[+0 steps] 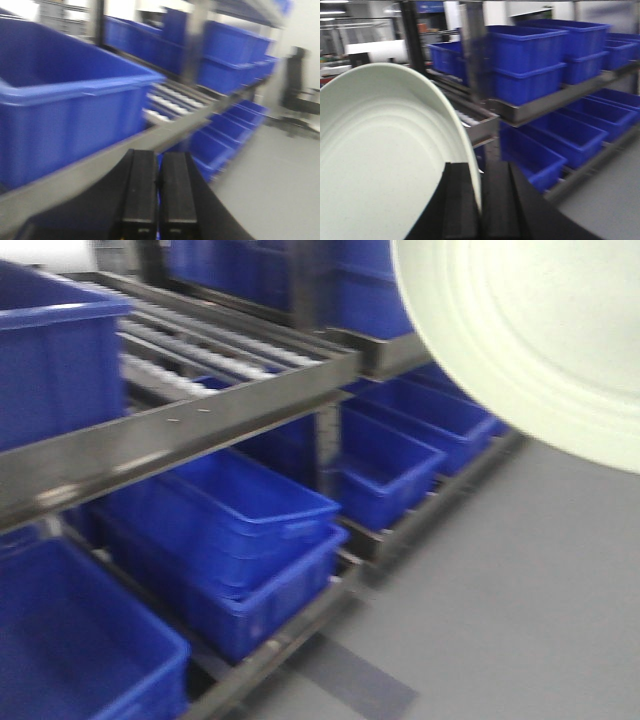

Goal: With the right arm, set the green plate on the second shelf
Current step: 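Drive up to the shelf of blue bins holding the plate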

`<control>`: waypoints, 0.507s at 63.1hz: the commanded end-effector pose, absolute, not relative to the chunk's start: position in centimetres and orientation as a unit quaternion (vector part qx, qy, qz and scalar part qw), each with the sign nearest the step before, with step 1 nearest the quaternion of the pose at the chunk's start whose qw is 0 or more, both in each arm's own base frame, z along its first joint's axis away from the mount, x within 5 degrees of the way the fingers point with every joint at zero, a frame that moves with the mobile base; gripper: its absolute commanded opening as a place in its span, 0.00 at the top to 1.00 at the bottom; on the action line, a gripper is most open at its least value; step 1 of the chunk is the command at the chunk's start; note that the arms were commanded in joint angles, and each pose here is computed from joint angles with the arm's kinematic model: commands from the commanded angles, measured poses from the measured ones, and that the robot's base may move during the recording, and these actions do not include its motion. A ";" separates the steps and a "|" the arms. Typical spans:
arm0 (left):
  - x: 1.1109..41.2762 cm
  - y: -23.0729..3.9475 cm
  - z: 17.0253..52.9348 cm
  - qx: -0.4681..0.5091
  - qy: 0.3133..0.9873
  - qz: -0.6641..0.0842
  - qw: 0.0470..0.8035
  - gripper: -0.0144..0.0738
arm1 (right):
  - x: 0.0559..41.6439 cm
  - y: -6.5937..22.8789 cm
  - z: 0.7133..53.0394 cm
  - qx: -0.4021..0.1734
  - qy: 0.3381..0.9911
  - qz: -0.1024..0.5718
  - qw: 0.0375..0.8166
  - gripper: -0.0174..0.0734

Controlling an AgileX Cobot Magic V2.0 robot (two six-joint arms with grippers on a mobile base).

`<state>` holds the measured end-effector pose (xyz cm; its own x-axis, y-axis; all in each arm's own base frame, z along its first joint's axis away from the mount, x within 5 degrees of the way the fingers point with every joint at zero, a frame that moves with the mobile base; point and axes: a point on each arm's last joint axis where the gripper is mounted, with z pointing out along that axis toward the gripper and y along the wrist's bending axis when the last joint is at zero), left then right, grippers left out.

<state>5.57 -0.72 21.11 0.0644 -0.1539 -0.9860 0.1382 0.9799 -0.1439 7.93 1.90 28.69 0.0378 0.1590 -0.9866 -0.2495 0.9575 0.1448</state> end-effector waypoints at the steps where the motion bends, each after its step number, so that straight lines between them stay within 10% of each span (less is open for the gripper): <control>1: 5.6 -0.7 20.5 -0.009 0.656 -0.105 0.747 0.69 | 7.9 1.6 29.8 -0.025 0.666 0.126 0.735 0.74; 32: 5.6 -0.7 20.5 -0.009 0.656 -0.105 0.747 0.69 | 7.9 1.6 29.8 -0.025 0.666 0.126 0.735 0.74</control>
